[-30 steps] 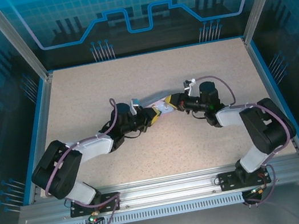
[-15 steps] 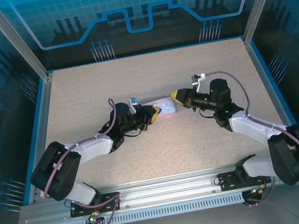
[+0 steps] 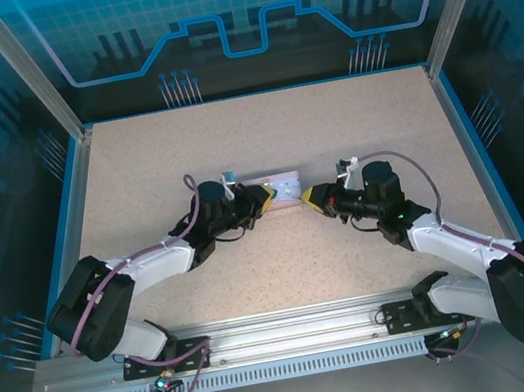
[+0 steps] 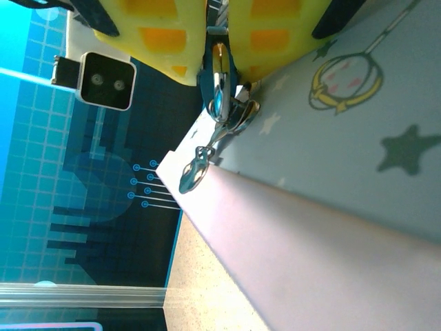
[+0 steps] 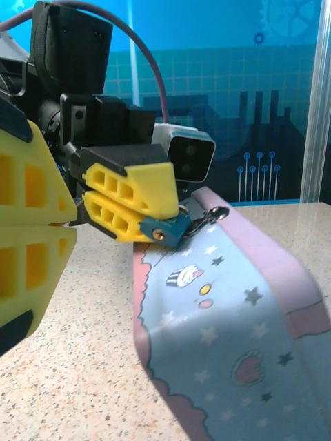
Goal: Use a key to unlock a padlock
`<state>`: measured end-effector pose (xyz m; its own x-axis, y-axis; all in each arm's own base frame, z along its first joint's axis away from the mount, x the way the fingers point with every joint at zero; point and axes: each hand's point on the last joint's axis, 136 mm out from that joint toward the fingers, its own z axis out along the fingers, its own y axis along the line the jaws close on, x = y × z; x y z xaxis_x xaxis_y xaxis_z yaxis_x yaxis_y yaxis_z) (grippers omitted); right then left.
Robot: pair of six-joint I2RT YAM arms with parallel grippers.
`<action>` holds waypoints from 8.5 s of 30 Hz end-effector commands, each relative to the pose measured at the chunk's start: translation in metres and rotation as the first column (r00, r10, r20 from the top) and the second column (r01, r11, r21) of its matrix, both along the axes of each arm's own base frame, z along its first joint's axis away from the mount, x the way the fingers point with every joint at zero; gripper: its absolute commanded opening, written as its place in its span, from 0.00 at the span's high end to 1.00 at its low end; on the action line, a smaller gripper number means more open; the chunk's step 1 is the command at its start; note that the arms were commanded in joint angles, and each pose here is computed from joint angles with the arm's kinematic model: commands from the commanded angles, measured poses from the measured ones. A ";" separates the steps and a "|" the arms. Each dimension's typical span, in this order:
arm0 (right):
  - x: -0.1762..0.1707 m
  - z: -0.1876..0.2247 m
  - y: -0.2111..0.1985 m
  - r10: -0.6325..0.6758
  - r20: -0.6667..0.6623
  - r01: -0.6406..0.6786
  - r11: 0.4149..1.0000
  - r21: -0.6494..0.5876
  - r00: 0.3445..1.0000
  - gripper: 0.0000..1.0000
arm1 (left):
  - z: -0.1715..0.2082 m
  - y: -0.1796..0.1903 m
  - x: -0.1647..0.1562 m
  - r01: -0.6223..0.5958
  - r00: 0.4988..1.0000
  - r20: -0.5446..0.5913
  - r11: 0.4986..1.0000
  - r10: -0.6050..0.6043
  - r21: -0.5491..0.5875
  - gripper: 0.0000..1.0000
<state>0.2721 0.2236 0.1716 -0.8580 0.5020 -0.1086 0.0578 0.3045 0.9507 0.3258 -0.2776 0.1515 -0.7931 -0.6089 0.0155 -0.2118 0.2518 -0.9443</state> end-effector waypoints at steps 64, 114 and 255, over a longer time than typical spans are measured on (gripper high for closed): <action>0.033 0.011 0.028 -0.236 -0.013 0.236 0.969 0.075 0.972 1.00 | 0.028 -0.011 0.015 -0.032 0.982 0.176 0.980 0.067 -0.194 1.00; 0.047 -0.010 0.013 -0.256 -0.062 0.258 0.966 0.022 0.965 1.00 | 0.029 -0.020 0.014 0.028 0.983 0.182 0.955 0.028 -0.294 1.00; 0.031 -0.023 0.043 0.716 0.205 -0.072 0.336 -0.939 0.667 0.62 | 0.001 -0.008 0.017 0.037 0.999 -0.029 0.984 -0.042 -0.177 1.00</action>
